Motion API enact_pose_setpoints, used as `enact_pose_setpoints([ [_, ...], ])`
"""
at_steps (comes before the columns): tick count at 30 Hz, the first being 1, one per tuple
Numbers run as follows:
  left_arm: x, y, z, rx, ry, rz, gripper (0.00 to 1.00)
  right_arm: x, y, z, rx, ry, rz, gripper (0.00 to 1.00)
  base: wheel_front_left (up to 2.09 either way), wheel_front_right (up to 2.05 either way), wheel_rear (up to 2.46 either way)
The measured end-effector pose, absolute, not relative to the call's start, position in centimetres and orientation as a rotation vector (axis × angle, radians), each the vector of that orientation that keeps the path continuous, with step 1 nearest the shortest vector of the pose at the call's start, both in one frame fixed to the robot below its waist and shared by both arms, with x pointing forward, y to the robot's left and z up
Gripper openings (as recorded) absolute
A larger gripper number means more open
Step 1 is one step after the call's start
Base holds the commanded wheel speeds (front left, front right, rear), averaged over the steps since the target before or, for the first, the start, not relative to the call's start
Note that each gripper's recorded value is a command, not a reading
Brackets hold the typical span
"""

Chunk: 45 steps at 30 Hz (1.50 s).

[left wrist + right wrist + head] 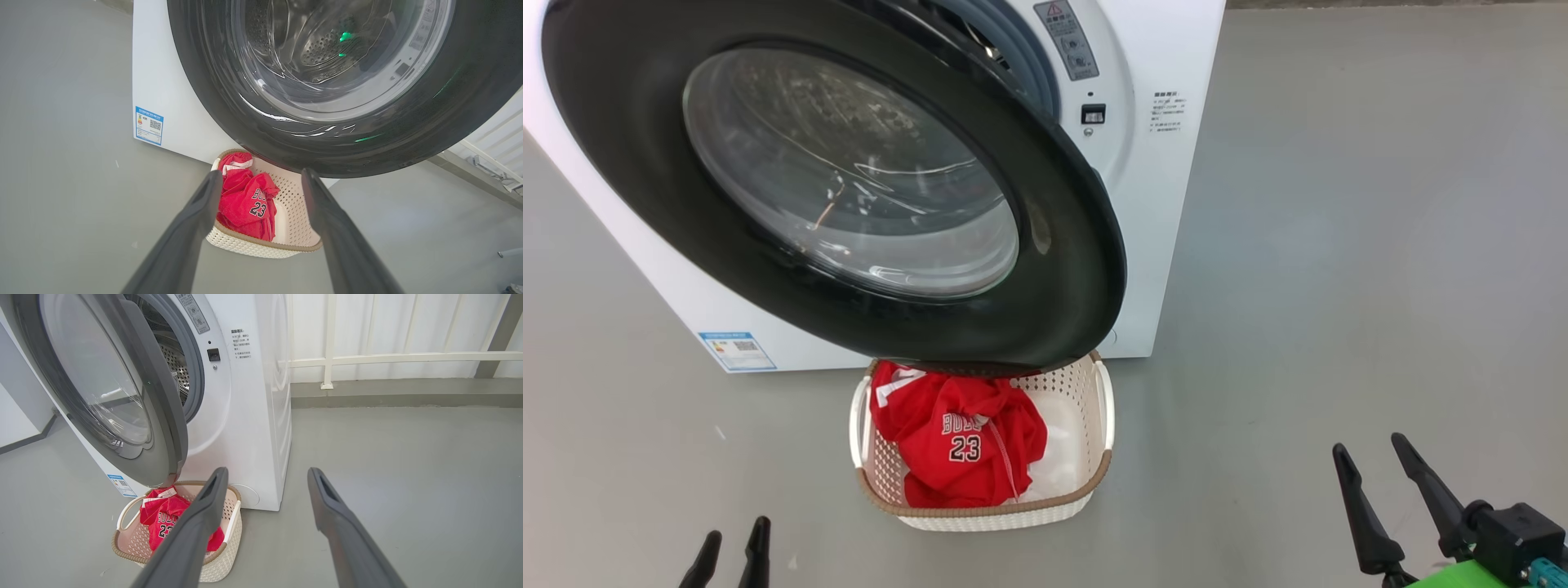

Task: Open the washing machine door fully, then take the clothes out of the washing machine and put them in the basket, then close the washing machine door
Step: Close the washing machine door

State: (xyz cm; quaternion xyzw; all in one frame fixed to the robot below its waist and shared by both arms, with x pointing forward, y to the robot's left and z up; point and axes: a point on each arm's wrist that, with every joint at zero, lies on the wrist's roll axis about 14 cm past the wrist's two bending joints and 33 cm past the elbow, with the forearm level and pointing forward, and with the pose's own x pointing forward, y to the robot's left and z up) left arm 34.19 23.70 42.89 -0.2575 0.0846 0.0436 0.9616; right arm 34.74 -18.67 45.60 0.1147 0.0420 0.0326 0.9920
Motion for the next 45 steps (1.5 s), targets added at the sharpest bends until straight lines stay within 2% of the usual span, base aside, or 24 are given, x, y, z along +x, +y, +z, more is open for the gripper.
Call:
enact_pose_setpoints([
  [21,34.0,23.2,46.4,-0.230,0.047,0.067,1.00,33.7,-19.9,45.5,0.226,0.084,0.030,1.00,0.00,0.00,0.00],
  [45,32.8,22.6,46.4,-0.170,0.050,0.070,1.00,33.4,-19.4,45.0,0.239,0.101,0.035,1.00,0.00,0.00,0.00],
])
